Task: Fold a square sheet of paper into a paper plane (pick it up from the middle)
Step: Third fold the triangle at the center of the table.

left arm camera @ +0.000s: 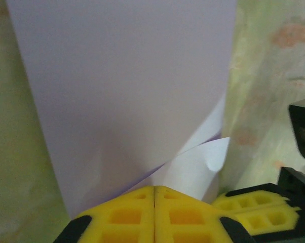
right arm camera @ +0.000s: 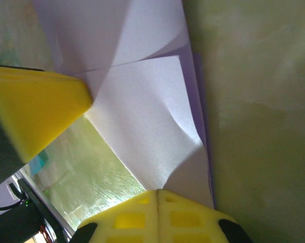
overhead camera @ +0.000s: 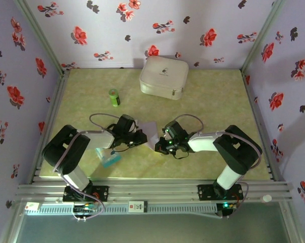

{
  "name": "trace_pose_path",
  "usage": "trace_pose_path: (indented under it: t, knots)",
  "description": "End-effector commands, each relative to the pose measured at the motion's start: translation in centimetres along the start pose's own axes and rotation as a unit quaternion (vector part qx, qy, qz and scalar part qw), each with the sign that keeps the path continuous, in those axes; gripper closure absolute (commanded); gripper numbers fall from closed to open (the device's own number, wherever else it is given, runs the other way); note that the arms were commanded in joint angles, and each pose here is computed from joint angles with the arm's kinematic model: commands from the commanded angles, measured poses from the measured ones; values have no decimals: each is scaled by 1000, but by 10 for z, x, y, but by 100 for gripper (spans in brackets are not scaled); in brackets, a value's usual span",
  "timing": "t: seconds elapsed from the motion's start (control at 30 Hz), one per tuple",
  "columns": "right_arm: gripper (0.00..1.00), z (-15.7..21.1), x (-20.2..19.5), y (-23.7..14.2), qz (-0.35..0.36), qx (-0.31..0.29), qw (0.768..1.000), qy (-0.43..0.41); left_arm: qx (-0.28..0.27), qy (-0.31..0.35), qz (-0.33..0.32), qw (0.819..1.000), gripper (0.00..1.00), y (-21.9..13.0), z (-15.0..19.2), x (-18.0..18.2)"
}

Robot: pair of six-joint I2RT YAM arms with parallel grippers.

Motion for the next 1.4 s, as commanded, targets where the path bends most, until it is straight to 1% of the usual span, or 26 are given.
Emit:
trace_pose_path:
  t: [0.0, 0.17, 0.37, 0.6, 0.73, 0.8, 0.9, 1.0, 1.13, 1.37]
  knots:
    - [95, 5, -13, -3, 43, 18, 999, 20, 8, 3, -46, 999, 95, 5, 6, 15]
    - [94, -8, 16, -13, 5, -2, 1000, 0, 12, -6, -66, 998, 96, 6, 14, 29]
    - [93, -19, 29, 1, 3, 6, 1000, -10, 11, -4, -65, 998, 96, 6, 13, 29]
    - [93, -23, 22, 21, 20, 18, 1000, -1, 10, -2, -62, 998, 96, 5, 11, 25]
    - [93, -13, 5, 20, 48, 23, 999, 6, 11, 0, -63, 998, 97, 5, 12, 25]
    - [93, -7, 2, 15, 49, 23, 999, 10, 11, 0, -64, 998, 97, 5, 12, 26]
    - [92, -3, 4, 7, 39, 15, 999, 5, 12, 0, -66, 998, 97, 5, 11, 26]
    - [92, -6, 16, 2, 17, 14, 1000, -7, 12, 1, -65, 998, 97, 5, 11, 25]
    - [93, -12, 31, 7, -2, 16, 1000, -21, 13, 1, -65, 998, 97, 6, 11, 26]
    - [93, -23, 36, 20, -2, 13, 1000, -20, 12, -1, -63, 998, 97, 6, 11, 25]
Point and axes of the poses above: each hand's point on the last joint's axis, 136 mm out from that joint toward the fingers, its own y axis out along the fingers, its own x axis along the line the jaws close on, z = x × y, the point moved 8 cm from there along -y, back along the fingers, and after that the axes turned 4 degrees about -y, right-handed, at the moved point
